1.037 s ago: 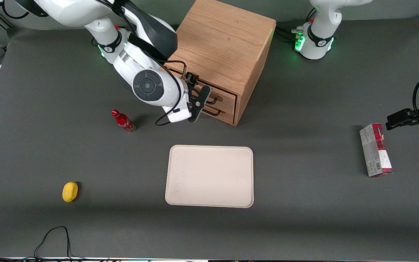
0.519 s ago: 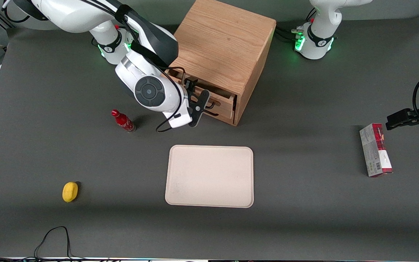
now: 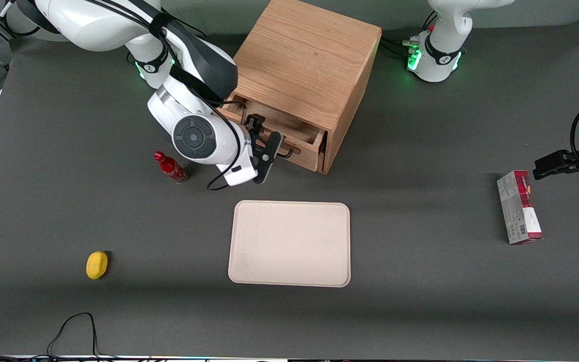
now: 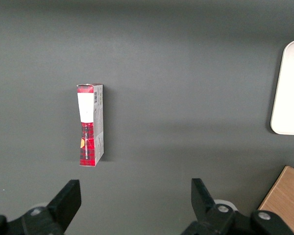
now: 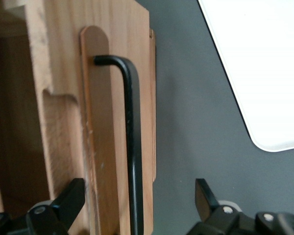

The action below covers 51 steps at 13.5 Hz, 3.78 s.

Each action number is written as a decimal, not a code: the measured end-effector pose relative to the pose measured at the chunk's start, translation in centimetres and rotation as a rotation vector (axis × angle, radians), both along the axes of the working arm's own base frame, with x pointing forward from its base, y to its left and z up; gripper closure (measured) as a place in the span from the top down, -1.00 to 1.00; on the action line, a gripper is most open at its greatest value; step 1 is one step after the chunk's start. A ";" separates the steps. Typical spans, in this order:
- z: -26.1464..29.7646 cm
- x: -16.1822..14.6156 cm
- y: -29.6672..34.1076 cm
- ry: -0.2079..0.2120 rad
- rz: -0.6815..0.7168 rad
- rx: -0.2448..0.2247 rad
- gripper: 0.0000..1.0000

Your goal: Open upper drawer

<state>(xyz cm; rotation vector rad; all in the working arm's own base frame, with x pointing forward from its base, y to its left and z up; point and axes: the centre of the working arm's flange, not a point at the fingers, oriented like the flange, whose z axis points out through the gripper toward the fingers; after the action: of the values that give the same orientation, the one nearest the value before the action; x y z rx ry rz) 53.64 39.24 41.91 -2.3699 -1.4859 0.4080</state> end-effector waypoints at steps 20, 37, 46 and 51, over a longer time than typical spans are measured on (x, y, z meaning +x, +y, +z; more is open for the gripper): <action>-3.6 11.0 -8.0 -0.167 0.000 0.014 1.00; 13.9 12.9 -17.2 -0.413 -0.358 -0.104 1.00; 20.5 -2.7 -34.6 -0.274 -1.039 -0.295 1.00; 20.9 -5.3 -35.8 -0.304 -1.116 -0.367 1.00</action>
<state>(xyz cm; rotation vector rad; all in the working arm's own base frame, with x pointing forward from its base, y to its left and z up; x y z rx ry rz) 48.34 3.47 62.85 -3.1678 0.0311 0.0200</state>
